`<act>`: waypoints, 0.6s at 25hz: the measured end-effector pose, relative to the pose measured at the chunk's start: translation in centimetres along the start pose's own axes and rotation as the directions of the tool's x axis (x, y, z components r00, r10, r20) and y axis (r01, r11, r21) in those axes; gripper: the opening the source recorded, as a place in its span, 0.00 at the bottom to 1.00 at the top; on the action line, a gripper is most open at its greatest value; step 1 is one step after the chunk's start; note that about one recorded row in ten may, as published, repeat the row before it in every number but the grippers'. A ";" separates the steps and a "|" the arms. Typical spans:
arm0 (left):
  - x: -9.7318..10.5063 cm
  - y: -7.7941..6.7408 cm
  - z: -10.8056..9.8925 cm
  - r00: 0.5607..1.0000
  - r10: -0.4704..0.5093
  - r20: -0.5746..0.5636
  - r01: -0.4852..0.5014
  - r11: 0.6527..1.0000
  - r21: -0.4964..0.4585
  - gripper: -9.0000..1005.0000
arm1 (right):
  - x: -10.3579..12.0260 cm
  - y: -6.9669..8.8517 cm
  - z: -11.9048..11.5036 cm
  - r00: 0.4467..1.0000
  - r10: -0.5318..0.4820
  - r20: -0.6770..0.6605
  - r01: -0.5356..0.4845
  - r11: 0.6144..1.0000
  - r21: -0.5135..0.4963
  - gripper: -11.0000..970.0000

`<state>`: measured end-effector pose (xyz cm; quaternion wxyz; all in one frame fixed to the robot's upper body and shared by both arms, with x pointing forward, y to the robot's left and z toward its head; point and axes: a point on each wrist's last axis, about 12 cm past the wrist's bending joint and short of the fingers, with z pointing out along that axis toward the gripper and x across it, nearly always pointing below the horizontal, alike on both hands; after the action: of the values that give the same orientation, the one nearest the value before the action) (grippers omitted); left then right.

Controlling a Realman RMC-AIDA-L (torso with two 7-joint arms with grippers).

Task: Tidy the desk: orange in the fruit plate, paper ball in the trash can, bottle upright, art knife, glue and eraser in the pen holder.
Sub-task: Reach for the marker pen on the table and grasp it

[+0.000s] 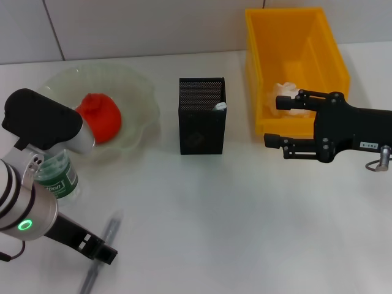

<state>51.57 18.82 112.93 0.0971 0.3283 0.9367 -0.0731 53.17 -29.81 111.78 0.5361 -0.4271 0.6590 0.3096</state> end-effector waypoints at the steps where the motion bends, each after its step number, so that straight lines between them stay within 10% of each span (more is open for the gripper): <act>1: 0.0 -0.1 0.0 1.000 0.003 -0.002 -0.003 1.000 0.001 0.77 | 0.0 0.0 0.0 1.000 0.000 0.000 0.000 1.000 0.000 0.79; 15: -0.2 -0.9 0.1 0.999 0.040 -0.017 -0.040 0.999 0.007 0.77 | -0.1 0.0 0.1 1.000 -0.002 0.001 0.002 1.000 -0.002 0.79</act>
<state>51.22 17.97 112.92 0.0894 0.3481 0.9304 -0.0713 53.25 -29.74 111.84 0.5365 -0.4281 0.6580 0.3097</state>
